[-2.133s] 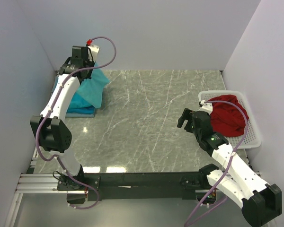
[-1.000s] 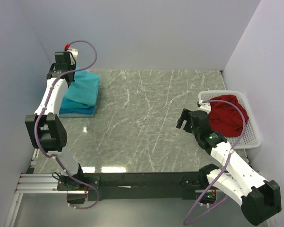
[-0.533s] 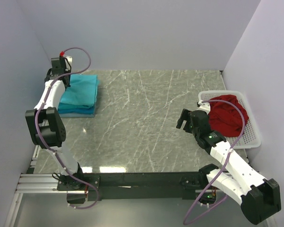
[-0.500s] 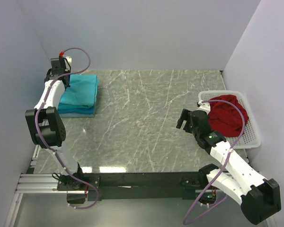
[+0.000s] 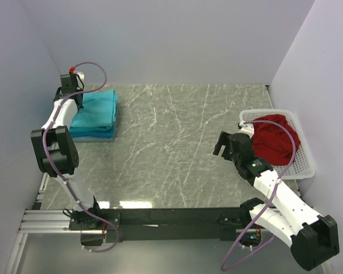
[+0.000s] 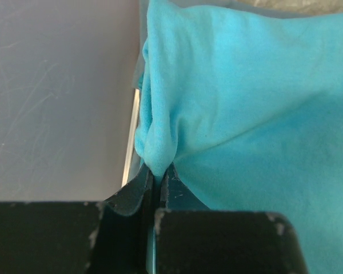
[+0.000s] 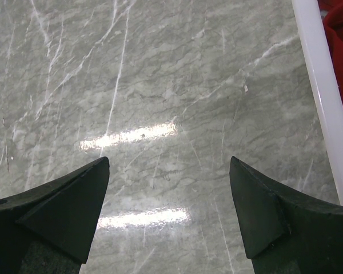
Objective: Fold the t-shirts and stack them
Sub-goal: Neatly place the folded tshirt to the corner, then reset both grippers
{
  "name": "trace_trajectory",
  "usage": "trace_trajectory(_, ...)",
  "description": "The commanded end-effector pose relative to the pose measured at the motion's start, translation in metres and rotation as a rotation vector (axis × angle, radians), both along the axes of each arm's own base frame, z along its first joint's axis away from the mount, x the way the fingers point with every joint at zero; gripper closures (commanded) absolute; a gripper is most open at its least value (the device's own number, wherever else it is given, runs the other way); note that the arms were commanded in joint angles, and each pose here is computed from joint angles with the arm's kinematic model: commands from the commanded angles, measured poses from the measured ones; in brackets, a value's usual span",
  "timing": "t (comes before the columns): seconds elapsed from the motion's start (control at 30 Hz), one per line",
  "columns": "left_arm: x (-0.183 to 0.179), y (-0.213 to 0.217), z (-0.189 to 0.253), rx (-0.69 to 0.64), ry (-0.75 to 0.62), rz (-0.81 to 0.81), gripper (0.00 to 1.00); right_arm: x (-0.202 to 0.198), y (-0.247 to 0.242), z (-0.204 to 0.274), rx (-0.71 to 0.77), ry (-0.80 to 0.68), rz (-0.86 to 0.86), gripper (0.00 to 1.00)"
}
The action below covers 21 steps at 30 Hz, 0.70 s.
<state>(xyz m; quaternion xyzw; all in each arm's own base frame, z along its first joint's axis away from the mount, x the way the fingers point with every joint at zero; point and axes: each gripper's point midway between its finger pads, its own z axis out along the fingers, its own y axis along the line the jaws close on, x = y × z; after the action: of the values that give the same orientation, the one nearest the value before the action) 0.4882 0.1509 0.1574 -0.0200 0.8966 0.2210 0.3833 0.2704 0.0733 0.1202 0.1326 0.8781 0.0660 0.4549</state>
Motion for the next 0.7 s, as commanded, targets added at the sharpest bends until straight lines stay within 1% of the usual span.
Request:
trace_trajectory(0.0,0.007,0.015,0.012,0.032,-0.059,0.034,0.99,0.011,-0.004,0.018,-0.007,-0.048,-0.021,0.09)
trace_trajectory(0.07,0.008,0.018,0.011,0.033,-0.059,0.048,0.98,0.011,-0.004,0.017,-0.01,-0.041,-0.022,0.09)
trace_trajectory(0.13,0.008,0.021,0.011,0.044,-0.069,0.063,0.92,0.011,-0.003,0.016,-0.013,-0.037,-0.02,0.09)
trace_trajectory(0.17,0.008,0.022,0.011,0.047,-0.066,0.066,0.81,0.011,-0.004,0.016,-0.014,-0.037,-0.023,0.09)
trace_trajectory(0.23,0.009,0.021,0.013,0.042,-0.068,0.064,0.7,0.011,-0.005,0.015,-0.017,-0.033,-0.025,0.09)
trace_trajectory(0.3,0.009,0.024,0.017,0.045,-0.084,0.091,0.6,0.012,-0.005,0.017,-0.015,-0.039,-0.027,0.09)
trace_trajectory(0.37,0.008,0.027,0.02,0.042,-0.095,0.131,0.13,0.011,-0.005,0.016,-0.015,-0.037,-0.025,0.09)
trace_trajectory(0.4,0.008,0.03,0.023,0.043,-0.099,0.146,0.01,0.011,-0.005,0.016,-0.013,-0.038,-0.024,0.09)
trace_trajectory(0.47,0.009,0.03,0.036,0.014,-0.132,0.189,0.01,0.011,-0.005,0.017,-0.013,-0.041,-0.023,0.09)
trace_trajectory(0.6,0.015,0.017,0.08,-0.065,-0.233,0.17,0.01,0.011,-0.005,0.017,-0.012,-0.041,-0.026,0.09)
trace_trajectory(0.67,0.014,0.005,0.118,-0.12,-0.346,0.141,0.0,0.012,-0.005,0.018,-0.011,-0.045,-0.029,0.09)
